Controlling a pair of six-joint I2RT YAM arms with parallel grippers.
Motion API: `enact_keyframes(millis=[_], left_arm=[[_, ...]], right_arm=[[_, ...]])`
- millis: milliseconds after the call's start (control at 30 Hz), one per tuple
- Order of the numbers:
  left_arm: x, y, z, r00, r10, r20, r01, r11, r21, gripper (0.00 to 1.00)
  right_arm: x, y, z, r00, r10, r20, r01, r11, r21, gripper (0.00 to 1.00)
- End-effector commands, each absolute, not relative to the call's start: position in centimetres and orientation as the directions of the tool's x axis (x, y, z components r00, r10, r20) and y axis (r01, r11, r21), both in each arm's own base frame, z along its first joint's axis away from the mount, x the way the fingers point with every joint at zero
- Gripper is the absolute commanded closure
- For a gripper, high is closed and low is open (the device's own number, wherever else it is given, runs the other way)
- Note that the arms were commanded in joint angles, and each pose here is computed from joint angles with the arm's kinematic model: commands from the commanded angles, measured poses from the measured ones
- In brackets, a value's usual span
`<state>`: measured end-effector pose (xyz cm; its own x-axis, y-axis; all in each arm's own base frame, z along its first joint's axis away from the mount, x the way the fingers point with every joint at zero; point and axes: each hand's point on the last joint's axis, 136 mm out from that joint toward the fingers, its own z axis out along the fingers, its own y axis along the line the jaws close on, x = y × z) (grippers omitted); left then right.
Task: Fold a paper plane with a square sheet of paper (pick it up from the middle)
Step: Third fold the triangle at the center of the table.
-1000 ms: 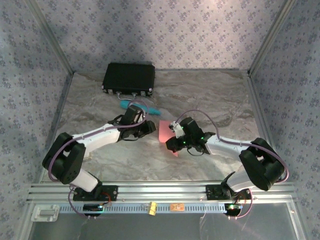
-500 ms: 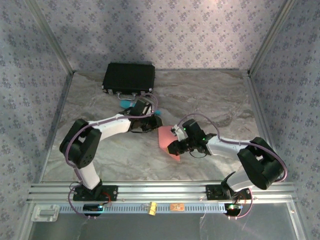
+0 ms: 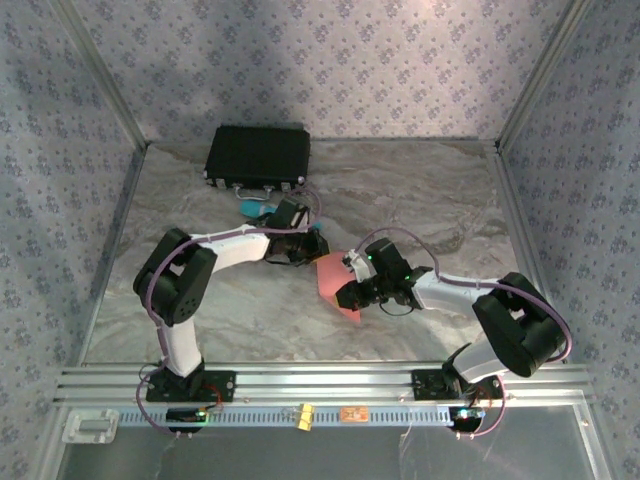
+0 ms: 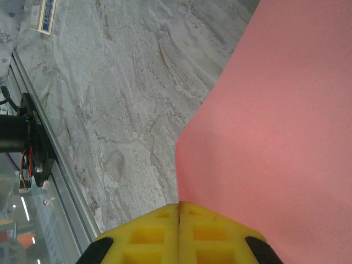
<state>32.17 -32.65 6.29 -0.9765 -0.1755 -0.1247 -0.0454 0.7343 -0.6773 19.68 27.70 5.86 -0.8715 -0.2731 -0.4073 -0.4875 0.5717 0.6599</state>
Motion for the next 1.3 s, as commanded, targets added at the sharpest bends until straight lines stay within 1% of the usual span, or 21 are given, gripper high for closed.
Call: enact_keyframes(millis=[0,300,400,533,667,867,1033,1267], left_arm=[[32.2,-33.9,7.0,-0.98,-0.147,-0.135,-0.008,0.706,-0.709,0.84],[32.0,-34.9,6.4,-0.985,-0.127,-0.121,0.0,0.691,-0.723,0.86],[31.6,-35.0,5.8,-0.988,-0.094,-0.124,0.015,0.734,-0.679,0.86],[31.3,-35.6,5.0,-0.992,-0.062,-0.111,0.027,0.749,-0.662,0.87],[30.8,-34.4,2.8,-0.995,-0.053,-0.088,0.007,0.82,-0.572,0.9],[30.4,-34.7,2.6,-0.994,-0.056,-0.098,0.015,0.793,-0.609,0.88],[30.3,-33.7,1.0,-0.996,-0.037,-0.081,0.013,0.84,-0.542,0.88],[29.6,-33.3,-0.6,-0.998,-0.033,-0.053,0.0,0.849,-0.528,0.88]], right_arm=[[19.6,27.6,5.5,-0.869,-0.285,-0.404,-0.493,0.569,0.658,1.0],[19.6,27.4,5.6,-0.868,-0.284,-0.408,-0.494,0.578,0.649,1.0],[19.8,27.3,5.1,-0.868,-0.278,-0.412,-0.492,0.592,0.638,1.0],[19.9,27.4,5.3,-0.868,-0.27,-0.417,-0.491,0.596,0.636,1.0],[20.0,27.5,5.3,-0.865,-0.279,-0.418,-0.497,0.596,0.631,1.0],[20.0,27.7,5.0,-0.872,-0.273,-0.406,-0.483,0.604,0.633,1.0],[20.4,27.8,5.4,-0.868,-0.274,-0.414,-0.49,0.607,0.625,1.0],[21.1,28.0,5.5,-0.863,-0.279,-0.421,-0.497,0.617,0.61,1.0]])
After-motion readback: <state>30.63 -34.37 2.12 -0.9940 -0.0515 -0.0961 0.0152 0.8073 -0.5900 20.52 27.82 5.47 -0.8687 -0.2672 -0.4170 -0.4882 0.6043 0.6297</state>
